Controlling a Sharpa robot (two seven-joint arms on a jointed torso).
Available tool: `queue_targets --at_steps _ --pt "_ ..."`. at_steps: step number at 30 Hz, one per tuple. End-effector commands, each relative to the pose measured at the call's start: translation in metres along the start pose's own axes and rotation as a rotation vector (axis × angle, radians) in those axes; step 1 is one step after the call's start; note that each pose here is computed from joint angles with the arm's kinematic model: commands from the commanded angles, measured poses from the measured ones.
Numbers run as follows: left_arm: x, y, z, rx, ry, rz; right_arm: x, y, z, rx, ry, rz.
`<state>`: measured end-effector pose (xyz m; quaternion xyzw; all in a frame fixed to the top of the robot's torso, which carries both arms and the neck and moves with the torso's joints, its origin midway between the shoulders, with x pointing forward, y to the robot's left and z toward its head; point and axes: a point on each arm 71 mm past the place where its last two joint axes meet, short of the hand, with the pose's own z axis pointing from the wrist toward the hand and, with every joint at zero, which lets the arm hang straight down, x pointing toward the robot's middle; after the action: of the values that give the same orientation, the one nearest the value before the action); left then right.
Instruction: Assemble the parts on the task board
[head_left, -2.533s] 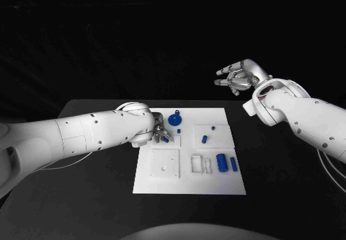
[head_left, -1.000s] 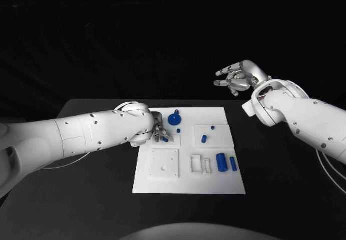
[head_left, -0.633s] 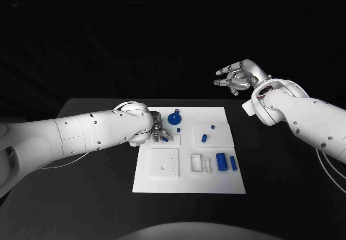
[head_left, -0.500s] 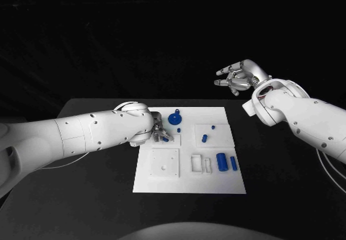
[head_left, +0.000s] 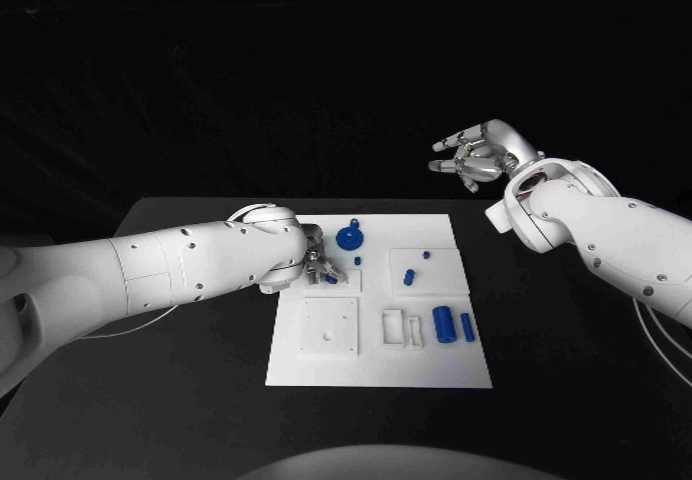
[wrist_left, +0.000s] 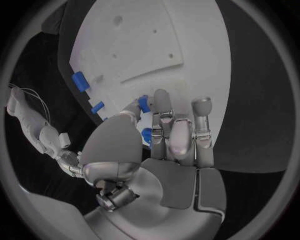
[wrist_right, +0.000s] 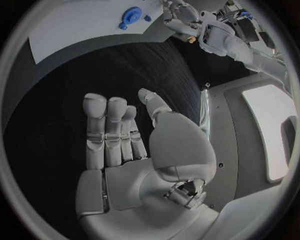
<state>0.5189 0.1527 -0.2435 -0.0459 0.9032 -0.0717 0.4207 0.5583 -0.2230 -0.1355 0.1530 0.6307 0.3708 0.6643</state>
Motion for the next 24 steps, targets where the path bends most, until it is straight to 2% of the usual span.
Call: queue_targets --at_steps 1,9,24 --pt "0.0183 -0.0040 0.0030 0.000 0.045 0.021 0.0009 0.0007 0.0000 -0.008 0.006 -0.008" --pt "0.0183 -0.0059 0.0027 0.007 0.039 0.011 0.0021 0.0001 0.0000 -0.006 0.007 -0.008" --pt "0.0203 -0.0071 0.0024 0.012 0.064 -0.012 0.0035 -0.0012 -0.0007 -0.002 0.011 -0.007"
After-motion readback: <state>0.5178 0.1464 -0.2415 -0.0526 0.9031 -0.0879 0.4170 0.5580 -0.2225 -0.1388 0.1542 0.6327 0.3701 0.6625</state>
